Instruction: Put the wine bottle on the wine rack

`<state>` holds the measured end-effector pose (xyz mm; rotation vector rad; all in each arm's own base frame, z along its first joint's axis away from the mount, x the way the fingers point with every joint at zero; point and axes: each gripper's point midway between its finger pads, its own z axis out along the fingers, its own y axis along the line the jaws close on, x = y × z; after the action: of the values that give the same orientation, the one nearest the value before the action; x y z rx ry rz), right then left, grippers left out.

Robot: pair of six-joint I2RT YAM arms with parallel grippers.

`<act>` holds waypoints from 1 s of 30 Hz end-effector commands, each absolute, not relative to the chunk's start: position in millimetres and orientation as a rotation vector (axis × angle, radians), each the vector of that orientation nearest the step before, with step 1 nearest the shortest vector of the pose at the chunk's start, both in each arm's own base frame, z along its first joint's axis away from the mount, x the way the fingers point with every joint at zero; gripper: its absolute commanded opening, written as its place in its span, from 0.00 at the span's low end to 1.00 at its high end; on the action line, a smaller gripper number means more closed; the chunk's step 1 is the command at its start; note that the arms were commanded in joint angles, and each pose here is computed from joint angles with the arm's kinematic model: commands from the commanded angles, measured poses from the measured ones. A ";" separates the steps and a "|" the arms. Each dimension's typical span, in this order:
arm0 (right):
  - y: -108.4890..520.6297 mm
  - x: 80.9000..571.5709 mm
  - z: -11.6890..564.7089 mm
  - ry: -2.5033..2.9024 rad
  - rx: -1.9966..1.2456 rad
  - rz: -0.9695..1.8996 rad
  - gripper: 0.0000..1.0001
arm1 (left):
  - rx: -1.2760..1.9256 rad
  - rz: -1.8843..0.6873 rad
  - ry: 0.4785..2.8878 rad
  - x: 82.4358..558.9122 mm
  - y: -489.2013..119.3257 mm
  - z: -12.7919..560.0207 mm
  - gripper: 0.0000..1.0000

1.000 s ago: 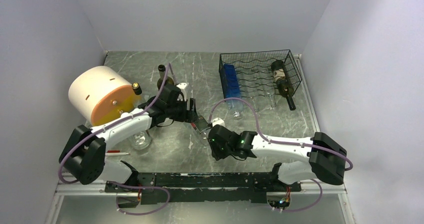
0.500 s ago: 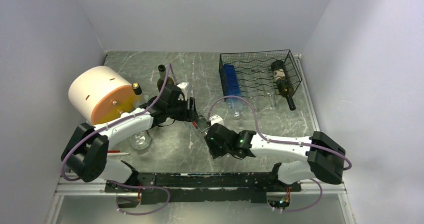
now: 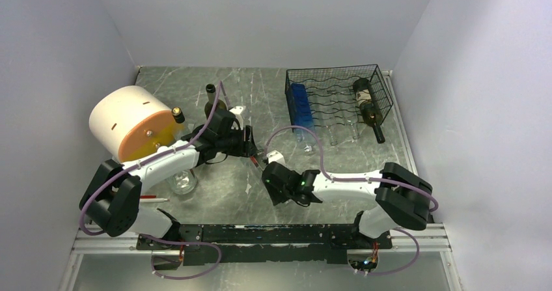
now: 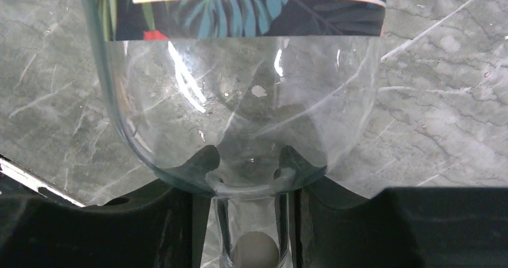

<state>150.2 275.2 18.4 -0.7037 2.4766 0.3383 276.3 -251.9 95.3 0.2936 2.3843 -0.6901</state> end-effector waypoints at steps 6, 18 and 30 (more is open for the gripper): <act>280.5 173.9 19.5 2.385 -0.574 0.316 0.19 | 0.347 -0.720 2.443 257.2 -249.3 83.2 0.60; 283.1 170.8 52.4 2.283 -0.632 0.427 0.00 | 0.329 -0.700 2.329 269.6 -246.7 133.6 0.76; 290.2 178.0 86.8 2.165 -0.588 0.517 0.00 | 0.274 -0.686 2.209 274.8 -237.6 185.6 0.79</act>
<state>148.8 258.6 29.0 -0.7184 2.3922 0.3653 271.3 -240.9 158.3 0.2961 2.2733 -0.6944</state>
